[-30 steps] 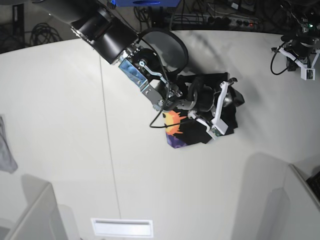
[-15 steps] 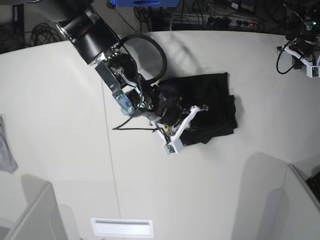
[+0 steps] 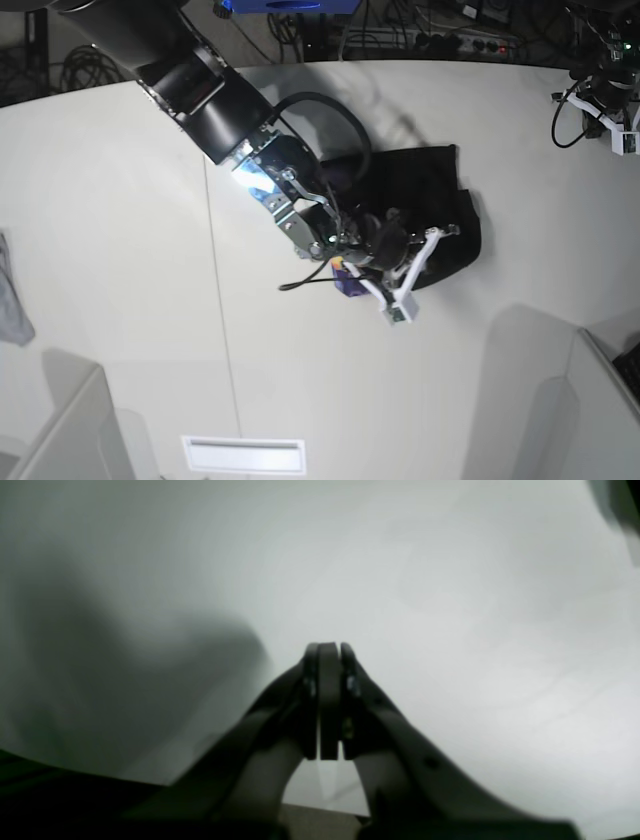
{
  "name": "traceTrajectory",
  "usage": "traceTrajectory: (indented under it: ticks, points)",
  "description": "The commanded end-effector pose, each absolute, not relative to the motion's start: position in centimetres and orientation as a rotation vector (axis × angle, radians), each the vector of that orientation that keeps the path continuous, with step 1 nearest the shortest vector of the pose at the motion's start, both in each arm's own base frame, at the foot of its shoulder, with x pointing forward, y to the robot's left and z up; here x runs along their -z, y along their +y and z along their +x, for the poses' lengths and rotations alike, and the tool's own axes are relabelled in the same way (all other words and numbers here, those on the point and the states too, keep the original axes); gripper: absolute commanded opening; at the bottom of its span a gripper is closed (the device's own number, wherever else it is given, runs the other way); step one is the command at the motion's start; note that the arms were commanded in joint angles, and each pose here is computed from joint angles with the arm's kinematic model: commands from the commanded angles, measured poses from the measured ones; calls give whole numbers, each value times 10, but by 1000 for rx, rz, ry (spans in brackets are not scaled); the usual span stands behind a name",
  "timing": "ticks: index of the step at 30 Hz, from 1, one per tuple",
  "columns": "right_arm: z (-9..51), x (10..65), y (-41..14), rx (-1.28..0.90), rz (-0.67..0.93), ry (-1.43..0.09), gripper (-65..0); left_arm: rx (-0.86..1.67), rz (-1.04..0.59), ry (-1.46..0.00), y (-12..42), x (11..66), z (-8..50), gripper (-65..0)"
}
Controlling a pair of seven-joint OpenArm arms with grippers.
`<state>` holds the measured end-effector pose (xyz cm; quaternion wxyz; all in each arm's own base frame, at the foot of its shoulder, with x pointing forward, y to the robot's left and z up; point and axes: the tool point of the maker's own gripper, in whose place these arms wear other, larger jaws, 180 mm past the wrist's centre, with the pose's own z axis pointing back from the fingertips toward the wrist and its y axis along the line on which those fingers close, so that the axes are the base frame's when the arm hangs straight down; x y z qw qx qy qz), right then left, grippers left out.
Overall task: Fold the T-shirt properly
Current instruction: 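Press the folded bundle flat with the right gripper and release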
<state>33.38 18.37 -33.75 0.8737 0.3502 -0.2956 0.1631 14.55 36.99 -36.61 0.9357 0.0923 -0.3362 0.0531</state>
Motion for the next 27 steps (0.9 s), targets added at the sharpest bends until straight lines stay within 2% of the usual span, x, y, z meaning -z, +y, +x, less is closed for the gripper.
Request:
traceTrajectory:
  ticks: [1,8,13,16,20,27]
  points:
    - [344,308,196,-368,777,-682,-650,-90,203,-719,374,355,151,-650]
    - [337,253,202,-440,853,-795,-650,-99,198,-707,377,360,148,-650]
    - [319,292,174,-458,777,-676,-650,-93,204,-709,378,358,149,-650]
    - [310,313,163,-420,769,-653,-650,-89,207,-713,378,356,150,-650]
    - [303,329,153,-384,761,-652,-650,-62,217,-735,373,347,156,-650]
    - [305,313,132,-356,775,-735,-650,-29,215,-823,356,322,171,-650]
